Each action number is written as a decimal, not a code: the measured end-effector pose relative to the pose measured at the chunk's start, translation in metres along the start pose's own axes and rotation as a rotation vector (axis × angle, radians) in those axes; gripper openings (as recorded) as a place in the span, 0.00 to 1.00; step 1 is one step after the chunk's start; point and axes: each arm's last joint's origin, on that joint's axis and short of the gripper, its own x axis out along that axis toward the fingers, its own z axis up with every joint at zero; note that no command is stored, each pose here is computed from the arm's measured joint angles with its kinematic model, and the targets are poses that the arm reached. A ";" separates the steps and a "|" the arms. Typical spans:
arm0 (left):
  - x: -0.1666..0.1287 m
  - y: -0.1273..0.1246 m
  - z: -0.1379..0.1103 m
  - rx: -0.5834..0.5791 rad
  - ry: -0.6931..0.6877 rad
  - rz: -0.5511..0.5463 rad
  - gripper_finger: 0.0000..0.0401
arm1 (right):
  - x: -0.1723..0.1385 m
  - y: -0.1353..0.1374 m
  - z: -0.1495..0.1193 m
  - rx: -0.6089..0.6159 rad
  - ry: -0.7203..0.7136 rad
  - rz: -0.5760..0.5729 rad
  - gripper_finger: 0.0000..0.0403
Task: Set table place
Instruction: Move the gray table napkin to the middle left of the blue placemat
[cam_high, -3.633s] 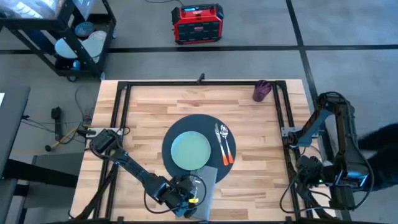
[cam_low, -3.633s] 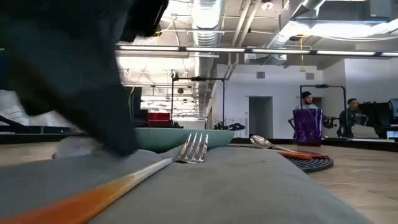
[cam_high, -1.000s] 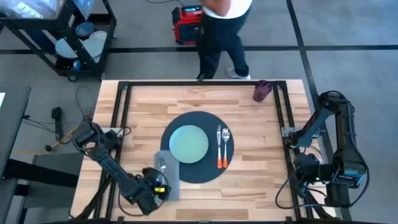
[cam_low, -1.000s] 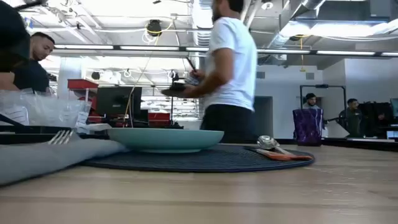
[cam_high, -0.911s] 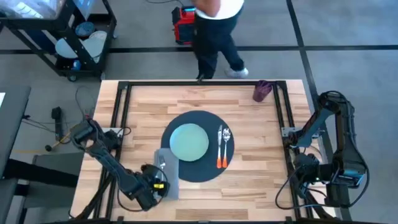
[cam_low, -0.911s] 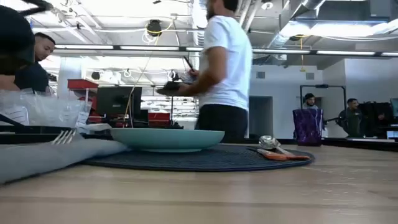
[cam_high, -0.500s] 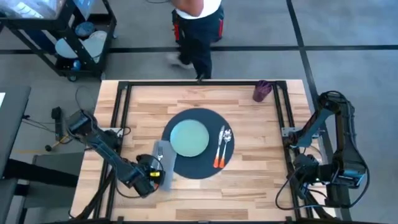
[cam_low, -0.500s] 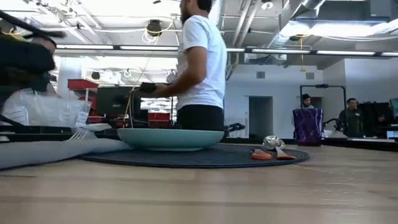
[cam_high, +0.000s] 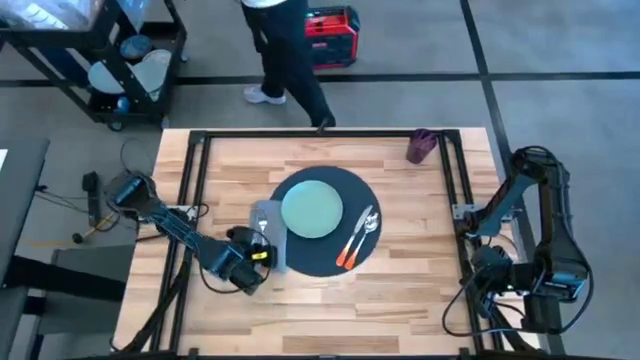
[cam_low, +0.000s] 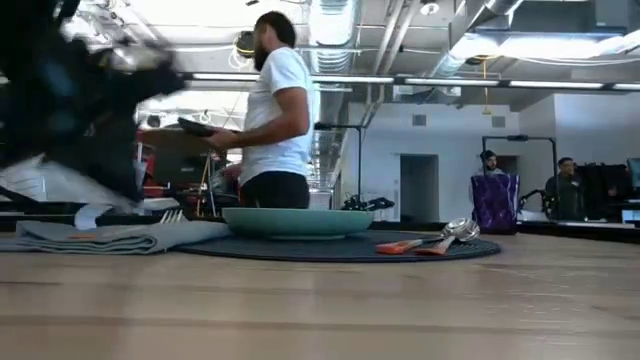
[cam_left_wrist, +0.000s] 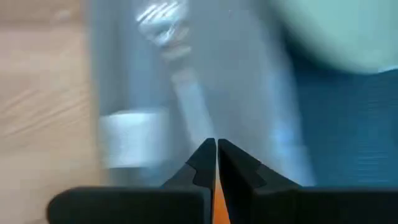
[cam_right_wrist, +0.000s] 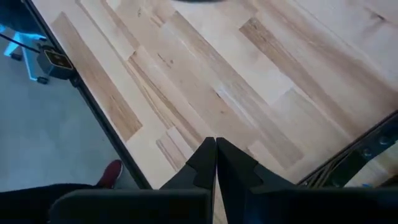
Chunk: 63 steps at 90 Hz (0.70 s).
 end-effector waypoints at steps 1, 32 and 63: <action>-0.001 -0.002 0.001 0.004 -0.002 -0.002 0.00 | 0.000 0.000 0.000 -0.004 0.000 0.000 0.00; -0.016 -0.088 0.030 0.164 -0.035 -0.374 0.00 | 0.000 -0.002 0.001 -0.059 -0.010 -0.016 0.00; 0.032 -0.117 -0.005 0.161 0.110 -0.489 0.00 | -0.002 -0.003 -0.002 -0.096 -0.006 -0.012 0.00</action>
